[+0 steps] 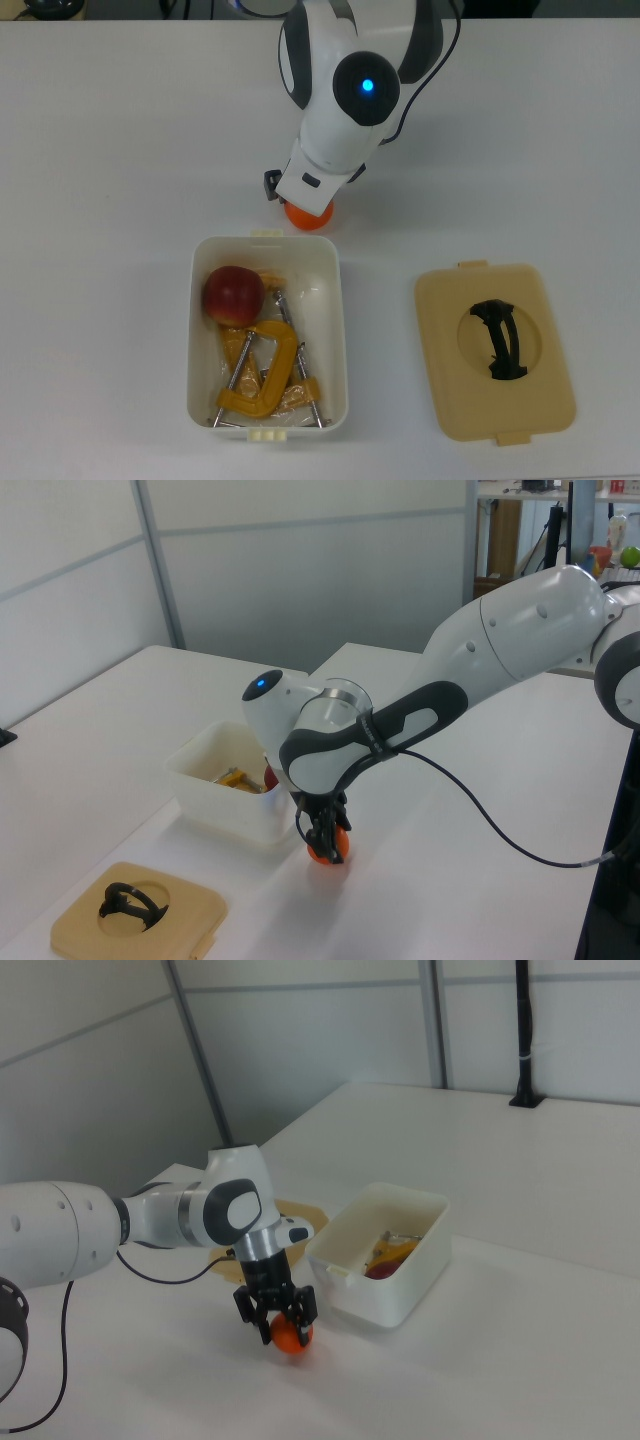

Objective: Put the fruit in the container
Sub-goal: 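Close the gripper around the tangerine, then lift the tangerine and carry it over the container, then lower the tangerine beside the apple and open the gripper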

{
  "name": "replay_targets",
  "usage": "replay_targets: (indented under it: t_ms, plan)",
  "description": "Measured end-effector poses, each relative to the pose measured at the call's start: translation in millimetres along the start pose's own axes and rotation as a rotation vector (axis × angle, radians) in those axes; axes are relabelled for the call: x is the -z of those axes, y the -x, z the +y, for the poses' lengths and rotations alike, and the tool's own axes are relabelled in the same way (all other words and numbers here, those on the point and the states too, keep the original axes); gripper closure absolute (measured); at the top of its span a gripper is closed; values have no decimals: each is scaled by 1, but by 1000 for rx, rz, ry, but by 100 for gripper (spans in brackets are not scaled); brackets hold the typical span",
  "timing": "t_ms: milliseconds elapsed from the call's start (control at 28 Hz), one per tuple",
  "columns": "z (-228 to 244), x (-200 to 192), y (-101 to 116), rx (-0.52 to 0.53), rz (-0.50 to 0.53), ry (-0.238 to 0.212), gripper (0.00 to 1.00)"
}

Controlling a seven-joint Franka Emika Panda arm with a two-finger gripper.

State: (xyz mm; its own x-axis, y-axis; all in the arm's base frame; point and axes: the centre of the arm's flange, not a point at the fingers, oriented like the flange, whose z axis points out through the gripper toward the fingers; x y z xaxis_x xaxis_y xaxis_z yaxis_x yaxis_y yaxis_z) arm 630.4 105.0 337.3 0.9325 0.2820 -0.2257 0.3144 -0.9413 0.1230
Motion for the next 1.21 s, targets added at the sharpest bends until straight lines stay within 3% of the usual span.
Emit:
replay_targets:
  t_ms: [214, 571, 893, 1214]
  plan:
    - [19, 43, -1, -37, 81, -6, 27]
    - [77, 113, 11, -157, 199, -107, 27]
    - [100, 128, 14, -202, 249, -137, 27]
    - [119, 133, -5, -309, 432, -172, 26]
